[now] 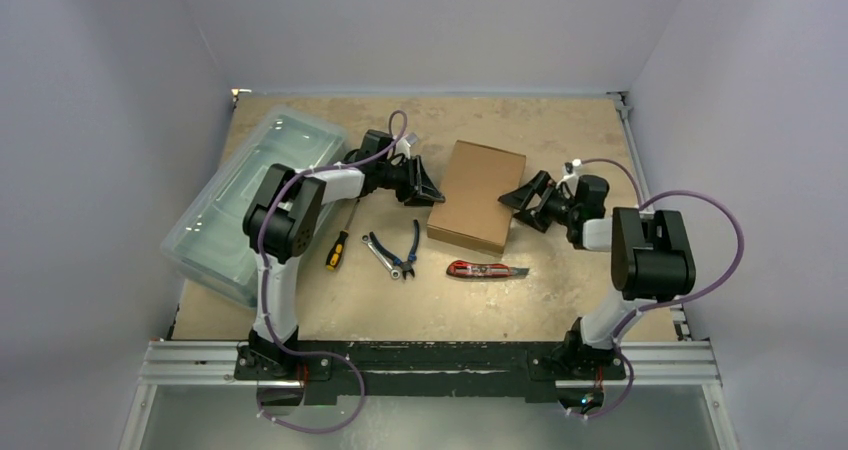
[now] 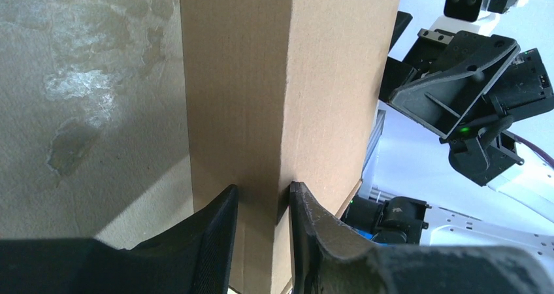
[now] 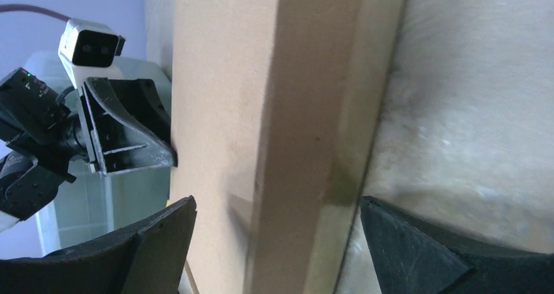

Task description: Unpack the express box

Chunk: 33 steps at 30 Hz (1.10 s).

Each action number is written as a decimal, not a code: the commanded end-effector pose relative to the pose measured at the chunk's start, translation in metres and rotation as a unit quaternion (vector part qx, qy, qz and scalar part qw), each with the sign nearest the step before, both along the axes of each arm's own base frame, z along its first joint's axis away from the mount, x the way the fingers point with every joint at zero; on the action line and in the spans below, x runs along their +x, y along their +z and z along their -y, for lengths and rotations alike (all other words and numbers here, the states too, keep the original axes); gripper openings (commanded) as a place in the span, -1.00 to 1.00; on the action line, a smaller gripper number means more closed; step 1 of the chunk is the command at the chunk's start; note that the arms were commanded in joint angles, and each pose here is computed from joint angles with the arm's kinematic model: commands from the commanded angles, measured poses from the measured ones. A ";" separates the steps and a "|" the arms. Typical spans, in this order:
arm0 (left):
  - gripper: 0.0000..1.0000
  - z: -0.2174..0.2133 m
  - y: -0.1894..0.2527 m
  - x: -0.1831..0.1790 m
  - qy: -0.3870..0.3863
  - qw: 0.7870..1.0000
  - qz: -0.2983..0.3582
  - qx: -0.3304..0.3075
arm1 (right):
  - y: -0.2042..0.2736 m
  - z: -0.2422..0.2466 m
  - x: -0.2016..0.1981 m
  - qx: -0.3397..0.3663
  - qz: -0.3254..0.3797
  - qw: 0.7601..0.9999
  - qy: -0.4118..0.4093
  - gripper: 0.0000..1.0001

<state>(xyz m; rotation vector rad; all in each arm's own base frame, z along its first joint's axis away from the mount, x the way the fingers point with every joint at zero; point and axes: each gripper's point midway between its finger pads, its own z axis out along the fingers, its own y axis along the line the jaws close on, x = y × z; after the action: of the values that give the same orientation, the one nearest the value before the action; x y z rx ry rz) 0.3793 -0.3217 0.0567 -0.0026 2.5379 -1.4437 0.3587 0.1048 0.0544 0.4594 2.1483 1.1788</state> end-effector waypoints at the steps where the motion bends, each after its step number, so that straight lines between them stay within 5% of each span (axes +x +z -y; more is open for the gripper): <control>1: -0.40 -0.031 -0.079 -0.011 0.048 0.991 -0.061 0.106 | 0.004 -0.019 0.015 0.001 -0.005 1.000 0.011 0.98; 6: -0.40 -0.025 -0.076 -0.013 0.042 0.993 -0.064 0.093 | 0.017 -0.041 0.015 0.012 0.004 1.000 0.028 0.98; 22: -0.27 0.034 -0.062 -0.043 -0.029 0.996 -0.028 0.083 | 0.165 -0.076 -0.001 0.004 0.129 0.991 0.027 0.98; 33: -0.18 0.021 -0.046 -0.033 -0.012 0.993 -0.005 0.114 | 0.163 -0.100 -0.002 -0.009 0.128 0.991 0.040 0.98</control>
<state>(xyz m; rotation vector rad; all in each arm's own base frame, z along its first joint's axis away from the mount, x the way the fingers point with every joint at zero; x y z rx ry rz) 0.3387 -0.3686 0.0295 0.0957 2.6510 -1.3653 0.3562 0.2060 0.2217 0.1807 1.9450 1.2061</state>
